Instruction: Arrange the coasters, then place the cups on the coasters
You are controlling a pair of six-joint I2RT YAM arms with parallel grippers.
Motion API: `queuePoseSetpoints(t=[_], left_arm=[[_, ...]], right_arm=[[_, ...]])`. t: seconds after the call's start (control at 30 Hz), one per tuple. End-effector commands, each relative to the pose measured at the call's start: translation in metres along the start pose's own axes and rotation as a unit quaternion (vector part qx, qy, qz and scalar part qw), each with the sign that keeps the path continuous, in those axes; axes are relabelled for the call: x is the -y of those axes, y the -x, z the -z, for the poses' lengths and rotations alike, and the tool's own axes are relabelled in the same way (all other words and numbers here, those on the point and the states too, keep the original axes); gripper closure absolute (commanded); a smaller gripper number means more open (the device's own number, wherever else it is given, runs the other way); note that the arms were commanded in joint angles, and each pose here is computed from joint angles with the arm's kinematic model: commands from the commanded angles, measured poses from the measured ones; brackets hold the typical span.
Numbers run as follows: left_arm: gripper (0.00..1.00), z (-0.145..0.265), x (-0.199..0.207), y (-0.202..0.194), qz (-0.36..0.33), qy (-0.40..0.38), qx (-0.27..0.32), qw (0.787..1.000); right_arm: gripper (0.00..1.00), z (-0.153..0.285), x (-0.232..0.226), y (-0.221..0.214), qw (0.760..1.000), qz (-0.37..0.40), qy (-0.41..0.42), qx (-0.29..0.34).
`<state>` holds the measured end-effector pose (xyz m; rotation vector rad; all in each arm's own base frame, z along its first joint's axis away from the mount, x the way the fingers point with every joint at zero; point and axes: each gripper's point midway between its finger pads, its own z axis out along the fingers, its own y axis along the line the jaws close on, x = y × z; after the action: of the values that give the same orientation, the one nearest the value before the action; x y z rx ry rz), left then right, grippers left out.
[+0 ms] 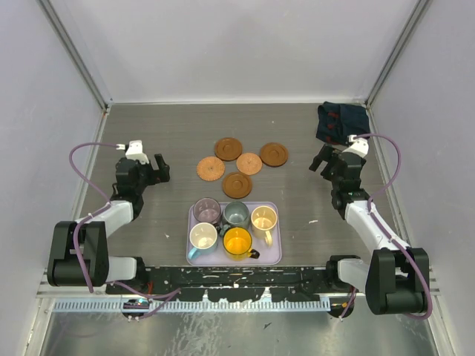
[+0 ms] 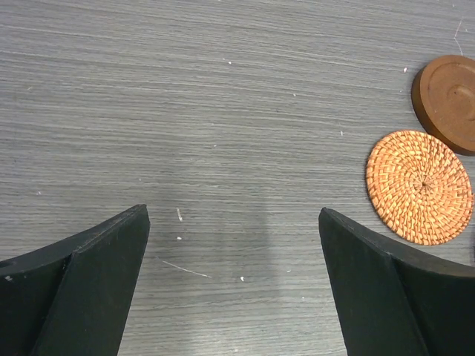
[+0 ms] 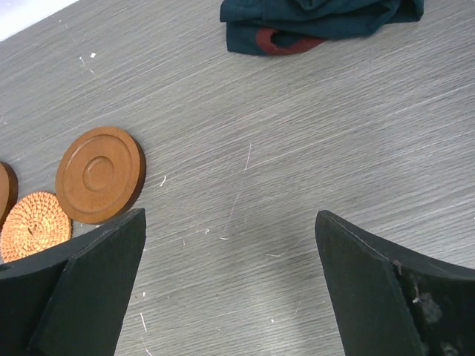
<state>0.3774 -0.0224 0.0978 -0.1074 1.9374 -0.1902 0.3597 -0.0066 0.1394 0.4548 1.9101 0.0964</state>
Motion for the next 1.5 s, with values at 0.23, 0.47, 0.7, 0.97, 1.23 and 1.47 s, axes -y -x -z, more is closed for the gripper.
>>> queuePoseSetpoints(t=[0.23,0.47,0.7,0.97,1.23,1.47], left_arm=[[0.02,-0.003,0.004,0.029,0.000,-0.007,0.041,0.999],[0.02,-0.001,0.004,0.028,0.004,-0.009,0.045,0.999],[0.02,-0.008,0.014,0.026,-0.006,-0.037,0.025,0.999],[0.02,-0.017,0.025,-0.003,-0.041,-0.080,-0.047,0.995],[0.02,-0.001,0.028,0.033,-0.044,-0.071,0.027,0.996],[0.02,0.011,0.045,0.062,-0.016,-0.103,0.078,0.991]], right_arm=[[0.00,0.002,-0.006,0.013,0.999,-0.012,0.011,0.028],[0.00,0.007,-0.025,0.012,0.997,0.009,0.068,0.026],[0.00,0.010,-0.030,0.015,0.996,0.018,0.083,0.027],[0.00,0.005,-0.037,0.012,0.994,0.034,0.099,0.014],[0.00,0.010,-0.046,0.023,0.992,0.044,0.118,0.021],[0.00,0.005,-0.056,0.019,0.990,0.040,0.134,-0.013]])
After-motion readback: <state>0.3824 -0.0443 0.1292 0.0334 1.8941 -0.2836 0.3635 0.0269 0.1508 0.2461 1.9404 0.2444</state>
